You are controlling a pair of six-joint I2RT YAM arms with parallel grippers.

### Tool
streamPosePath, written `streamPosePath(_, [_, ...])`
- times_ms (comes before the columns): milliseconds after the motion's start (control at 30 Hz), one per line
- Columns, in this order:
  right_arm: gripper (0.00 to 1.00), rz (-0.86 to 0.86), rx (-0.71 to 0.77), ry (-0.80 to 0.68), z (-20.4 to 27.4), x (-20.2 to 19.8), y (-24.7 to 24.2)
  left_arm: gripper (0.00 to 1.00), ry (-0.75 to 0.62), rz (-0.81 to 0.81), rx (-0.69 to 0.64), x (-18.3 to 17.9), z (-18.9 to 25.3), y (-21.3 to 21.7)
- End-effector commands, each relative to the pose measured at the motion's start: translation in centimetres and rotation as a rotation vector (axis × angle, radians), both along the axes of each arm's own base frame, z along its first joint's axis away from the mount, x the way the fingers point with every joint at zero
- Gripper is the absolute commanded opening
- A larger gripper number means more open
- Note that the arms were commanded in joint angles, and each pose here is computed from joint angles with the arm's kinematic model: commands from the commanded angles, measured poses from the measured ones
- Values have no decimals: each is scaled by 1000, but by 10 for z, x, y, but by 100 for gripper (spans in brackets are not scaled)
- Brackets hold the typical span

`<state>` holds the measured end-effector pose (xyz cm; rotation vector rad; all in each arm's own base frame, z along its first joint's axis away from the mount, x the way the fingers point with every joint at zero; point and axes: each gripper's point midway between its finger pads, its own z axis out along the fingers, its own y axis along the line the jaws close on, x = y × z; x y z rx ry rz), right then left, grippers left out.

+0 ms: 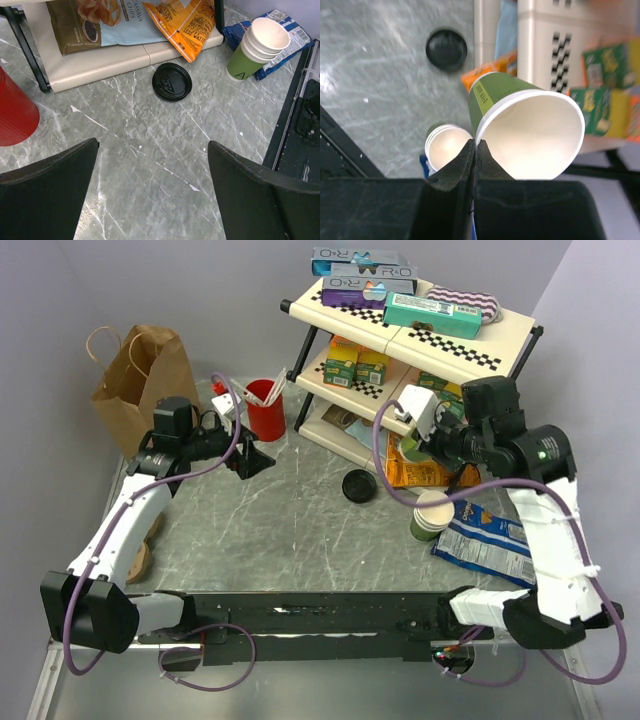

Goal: Pack the takeout coffee

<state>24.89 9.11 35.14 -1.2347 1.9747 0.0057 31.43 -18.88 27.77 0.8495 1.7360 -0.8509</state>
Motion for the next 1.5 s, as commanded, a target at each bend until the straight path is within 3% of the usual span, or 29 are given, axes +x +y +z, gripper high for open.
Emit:
streamPosePath(0, [0,64,-65,144,-8,-49,0,97,-29,-27,-24,-1,14,-6])
streamPosePath(100, [0,233,-44,147,-11,-58,32,98,-20,-19,-8,-3,11,-4])
streamPosePath(267, [0,515,-167,211,-59,-67,81,97,5,45,55,-2,3,9])
streamPosePath(400, [0,655,-200,177,-87,-58,119,97,103,252,70,16,-2,34])
streamPosePath(500, [0,707,-177,162,-100,-42,153,97,192,347,12,19,-4,49])
streamPosePath(633, [0,753,-123,207,-122,-27,197,97,248,464,-41,25,-11,73])
streamPosePath(867, [0,811,-74,203,-162,-19,233,97,259,469,-48,28,-28,78])
streamPosePath(1167, [4,856,-92,289,-188,-23,247,98,221,428,-82,46,-11,71])
streamPosePath(1467, [6,768,-196,351,-211,-20,250,98,199,415,-53,54,-2,73])
